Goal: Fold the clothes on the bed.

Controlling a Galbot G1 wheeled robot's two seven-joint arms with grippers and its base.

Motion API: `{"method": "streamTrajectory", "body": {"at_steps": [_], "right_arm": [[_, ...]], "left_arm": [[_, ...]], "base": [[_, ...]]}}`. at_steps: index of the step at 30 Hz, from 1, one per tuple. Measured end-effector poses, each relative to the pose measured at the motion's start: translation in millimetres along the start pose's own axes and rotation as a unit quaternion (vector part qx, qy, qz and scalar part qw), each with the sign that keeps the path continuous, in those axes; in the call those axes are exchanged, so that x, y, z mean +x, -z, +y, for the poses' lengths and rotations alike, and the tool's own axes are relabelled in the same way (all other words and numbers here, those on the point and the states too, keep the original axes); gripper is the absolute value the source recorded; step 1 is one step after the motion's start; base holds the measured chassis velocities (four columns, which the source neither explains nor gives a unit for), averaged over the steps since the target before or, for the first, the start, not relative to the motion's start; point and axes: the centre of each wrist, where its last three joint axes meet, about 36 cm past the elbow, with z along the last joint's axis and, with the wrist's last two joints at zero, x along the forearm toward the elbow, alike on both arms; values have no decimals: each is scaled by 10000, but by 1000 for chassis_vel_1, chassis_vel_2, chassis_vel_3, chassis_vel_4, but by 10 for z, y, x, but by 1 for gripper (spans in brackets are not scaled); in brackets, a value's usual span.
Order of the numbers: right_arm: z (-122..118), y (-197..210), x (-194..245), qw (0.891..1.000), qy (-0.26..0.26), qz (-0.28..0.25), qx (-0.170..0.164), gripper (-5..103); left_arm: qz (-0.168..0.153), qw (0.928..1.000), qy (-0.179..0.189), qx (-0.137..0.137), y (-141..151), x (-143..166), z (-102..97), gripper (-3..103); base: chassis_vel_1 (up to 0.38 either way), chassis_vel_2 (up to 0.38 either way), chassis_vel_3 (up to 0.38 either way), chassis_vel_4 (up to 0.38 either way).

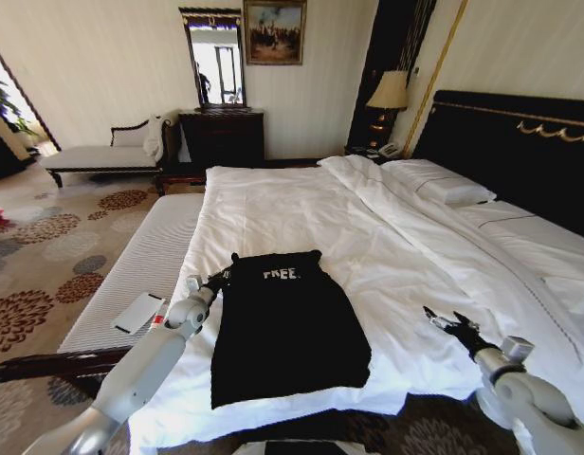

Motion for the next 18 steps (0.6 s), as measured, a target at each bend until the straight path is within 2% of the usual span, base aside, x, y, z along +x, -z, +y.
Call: {"method": "streamTrajectory", "body": {"at_steps": [1,3,4,6,7,10,14,18], "right_arm": [[-6,-1,2,10000,-5,-3,1,100],[-19,1,2,10000,-14,-8,7,100],[-19,1,2,10000,-14,-8,7,100],[-20,20,-13,10000,-6,-32,10,100],[-15,27,-22,10000,1,-43,9,100],[4,42,-43,10000,27,-69,1,100],[15,45,-48,10000,39,-74,-4,100],[13,37,-35,10000,35,-62,-7,100]], "left_arm": [[4,10000,10,-7,-1,7,8,8],[25,10000,50,-26,-11,42,48,19],[25,10000,50,-26,-11,42,48,19],[54,9999,78,-53,-32,104,89,30],[65,9999,83,-65,-39,126,100,30],[104,9999,79,-112,-66,188,117,46],[125,9998,18,-161,-79,229,86,54],[135,9997,-44,-185,-93,230,22,55]], "base": [[0,0,0,0],[0,0,0,0],[0,0,0,0],[0,0,0,0],[0,0,0,0],[0,0,0,0],[0,0,0,0],[0,0,0,0]]}}
